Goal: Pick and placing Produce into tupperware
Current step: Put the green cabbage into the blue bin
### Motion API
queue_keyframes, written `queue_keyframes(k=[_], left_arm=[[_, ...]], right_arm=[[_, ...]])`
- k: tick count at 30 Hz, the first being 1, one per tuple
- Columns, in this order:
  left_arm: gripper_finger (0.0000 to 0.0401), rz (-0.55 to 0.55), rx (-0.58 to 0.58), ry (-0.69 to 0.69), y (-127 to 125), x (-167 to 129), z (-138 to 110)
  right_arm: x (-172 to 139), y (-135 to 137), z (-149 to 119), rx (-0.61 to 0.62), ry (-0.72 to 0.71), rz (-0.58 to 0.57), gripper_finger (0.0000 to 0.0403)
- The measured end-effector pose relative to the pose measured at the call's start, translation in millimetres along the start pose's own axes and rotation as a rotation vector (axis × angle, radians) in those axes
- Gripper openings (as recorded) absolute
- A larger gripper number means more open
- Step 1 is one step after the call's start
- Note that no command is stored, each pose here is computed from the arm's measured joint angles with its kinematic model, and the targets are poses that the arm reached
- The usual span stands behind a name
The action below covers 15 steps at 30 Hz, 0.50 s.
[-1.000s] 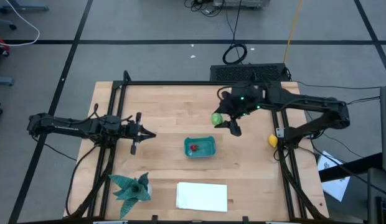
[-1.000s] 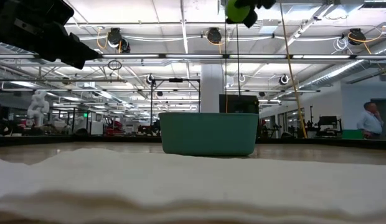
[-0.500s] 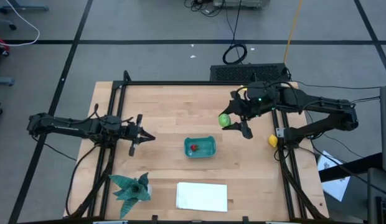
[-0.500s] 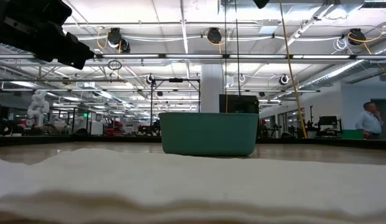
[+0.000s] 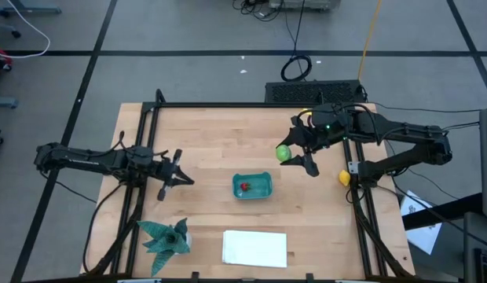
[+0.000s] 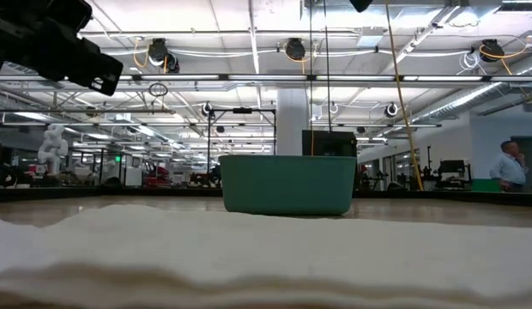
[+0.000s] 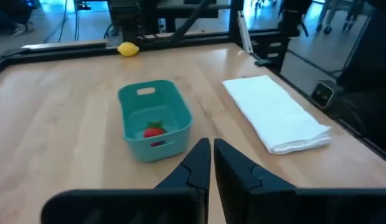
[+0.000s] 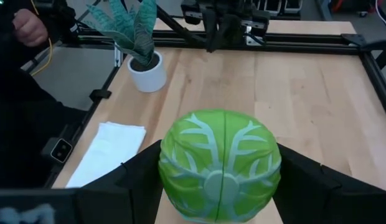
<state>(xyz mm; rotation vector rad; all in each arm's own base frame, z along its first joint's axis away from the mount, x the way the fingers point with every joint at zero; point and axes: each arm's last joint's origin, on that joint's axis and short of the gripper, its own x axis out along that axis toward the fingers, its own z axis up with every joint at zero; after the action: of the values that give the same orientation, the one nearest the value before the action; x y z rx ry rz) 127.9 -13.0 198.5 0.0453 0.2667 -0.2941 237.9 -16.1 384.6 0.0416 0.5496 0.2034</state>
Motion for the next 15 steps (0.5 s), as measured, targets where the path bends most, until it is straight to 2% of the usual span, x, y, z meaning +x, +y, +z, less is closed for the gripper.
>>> queue_keyframes(k=[1,4,6,8,11,15], left_arm=[[0.0026,0.011,0.004,0.001,0.3,0.0,0.0],[0.0026,0.154,-0.001,0.012,4.5,-0.4,-0.4],[0.0026,0.221,-0.046,0.021,6.4,-0.6,-1.4],[0.0026,0.22,-0.093,0.036,6.4,0.1,-3.2],[0.0026,0.161,-0.125,0.015,4.8,0.6,-1.5],[0.0026,0.165,-0.133,0.007,5.0,0.5,-0.8]], right_arm=[[0.0,0.1,0.0,0.004,0.0,0.0,0.0235],[0.0,0.2,0.0,0.007,0.0,0.001,0.0235],[0.0,0.1,0.4,0.006,-0.004,0.0,0.0235],[0.0,0.1,0.7,0.006,-0.007,0.0,0.0235],[0.0,0.1,0.7,0.006,-0.006,0.0,0.0235],[0.1,0.1,0.6,0.006,-0.007,0.0,0.0235]])
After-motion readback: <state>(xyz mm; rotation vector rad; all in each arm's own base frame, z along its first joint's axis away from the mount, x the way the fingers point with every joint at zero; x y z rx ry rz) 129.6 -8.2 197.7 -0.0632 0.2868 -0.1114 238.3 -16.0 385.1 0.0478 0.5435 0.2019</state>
